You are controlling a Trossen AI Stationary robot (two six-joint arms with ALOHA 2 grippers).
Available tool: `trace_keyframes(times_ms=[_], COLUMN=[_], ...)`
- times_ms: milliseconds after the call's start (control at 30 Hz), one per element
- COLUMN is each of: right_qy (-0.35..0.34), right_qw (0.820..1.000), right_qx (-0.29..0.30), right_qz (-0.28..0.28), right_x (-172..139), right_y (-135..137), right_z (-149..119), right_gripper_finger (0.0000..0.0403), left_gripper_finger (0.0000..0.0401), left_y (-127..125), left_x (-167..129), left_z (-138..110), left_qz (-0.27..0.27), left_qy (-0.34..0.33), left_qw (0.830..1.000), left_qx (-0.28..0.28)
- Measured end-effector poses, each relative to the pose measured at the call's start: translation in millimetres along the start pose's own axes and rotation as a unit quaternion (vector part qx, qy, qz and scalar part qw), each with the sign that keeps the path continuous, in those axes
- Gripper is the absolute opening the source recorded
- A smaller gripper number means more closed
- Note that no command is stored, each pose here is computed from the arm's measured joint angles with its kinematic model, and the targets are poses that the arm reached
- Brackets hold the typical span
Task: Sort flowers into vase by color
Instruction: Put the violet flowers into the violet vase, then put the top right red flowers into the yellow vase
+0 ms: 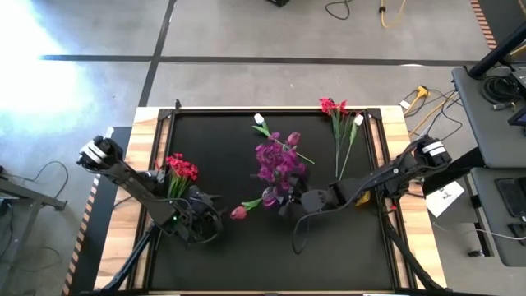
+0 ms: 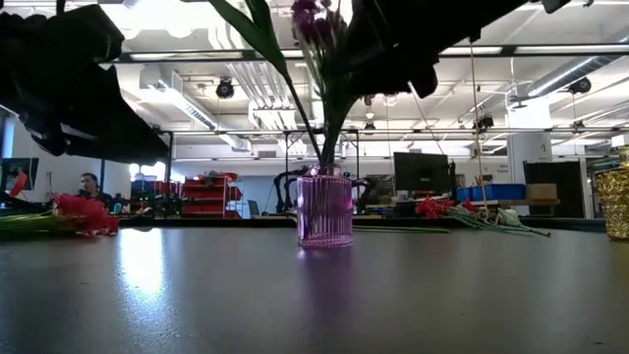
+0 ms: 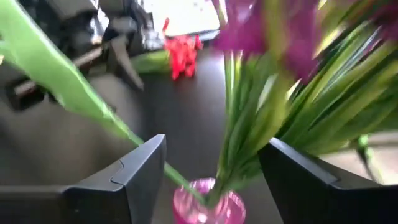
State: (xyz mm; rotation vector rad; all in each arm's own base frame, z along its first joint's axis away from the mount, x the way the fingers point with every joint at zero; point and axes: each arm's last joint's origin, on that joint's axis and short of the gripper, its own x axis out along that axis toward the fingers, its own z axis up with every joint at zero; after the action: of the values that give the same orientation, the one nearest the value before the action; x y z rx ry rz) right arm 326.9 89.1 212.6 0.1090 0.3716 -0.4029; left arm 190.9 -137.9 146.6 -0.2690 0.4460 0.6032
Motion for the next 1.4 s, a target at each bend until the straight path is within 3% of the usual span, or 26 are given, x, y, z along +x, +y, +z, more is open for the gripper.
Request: trace_keyframes(times_ms=[300, 533, 633, 800, 867, 1000, 1167, 1400], right_qy=[0.17, 0.342, 0.407, 0.404, 0.402, 0.429, 0.454, 0.432], right_qw=[0.984, 0.935, 0.907, 0.889, 0.882, 0.853, 0.84, 0.866], right_qx=[-0.056, -0.089, -0.088, -0.027, 0.005, 0.051, 0.051, 0.054], right_qz=[0.014, -0.012, -0.064, -0.216, -0.245, -0.292, -0.293, -0.247], right_x=[-9.1, -32.3, -44.8, -52.4, -49.2, -41.6, -34.3, -29.1], right_y=[-3.2, -14.6, -27.7, -68.5, -88.1, -135.4, -177.1, -192.9], right_z=[6.2, 13.2, 8.2, 4.0, 1.2, -7.8, -17.6, -12.1], right_gripper_finger=[0.0267, 0.026, 0.0253, 0.0238, 0.0232, 0.0222, 0.0214, 0.0211], left_gripper_finger=[0.0229, 0.0229, 0.0229, 0.0229, 0.0229, 0.0229, 0.0229, 0.0229], left_y=[-1.2, 1.1, 1.1, 0.9, -0.2, -3.1, -4.3, -4.9], left_x=[3.2, 2.9, 2.7, 2.8, 3.1, 3.1, 0.4, -2.3], left_z=[-4.3, -4.4, -4.4, -4.2, -3.6, -2.4, -4.2, -5.9], left_qz=[0.002, 0.008, 0.008, 0.008, 0.005, -0.004, -0.013, -0.018], left_qy=[0.017, 0.02, 0.02, 0.019, 0.016, 0.01, 0.017, 0.019], left_qw=[1.0, 1.0, 1.0, 1.0, 1.0, 1.0, 1.0, 1.0], left_qx=[0.008, 0.019, 0.019, 0.018, 0.011, 0.004, 0.007, 0.012])
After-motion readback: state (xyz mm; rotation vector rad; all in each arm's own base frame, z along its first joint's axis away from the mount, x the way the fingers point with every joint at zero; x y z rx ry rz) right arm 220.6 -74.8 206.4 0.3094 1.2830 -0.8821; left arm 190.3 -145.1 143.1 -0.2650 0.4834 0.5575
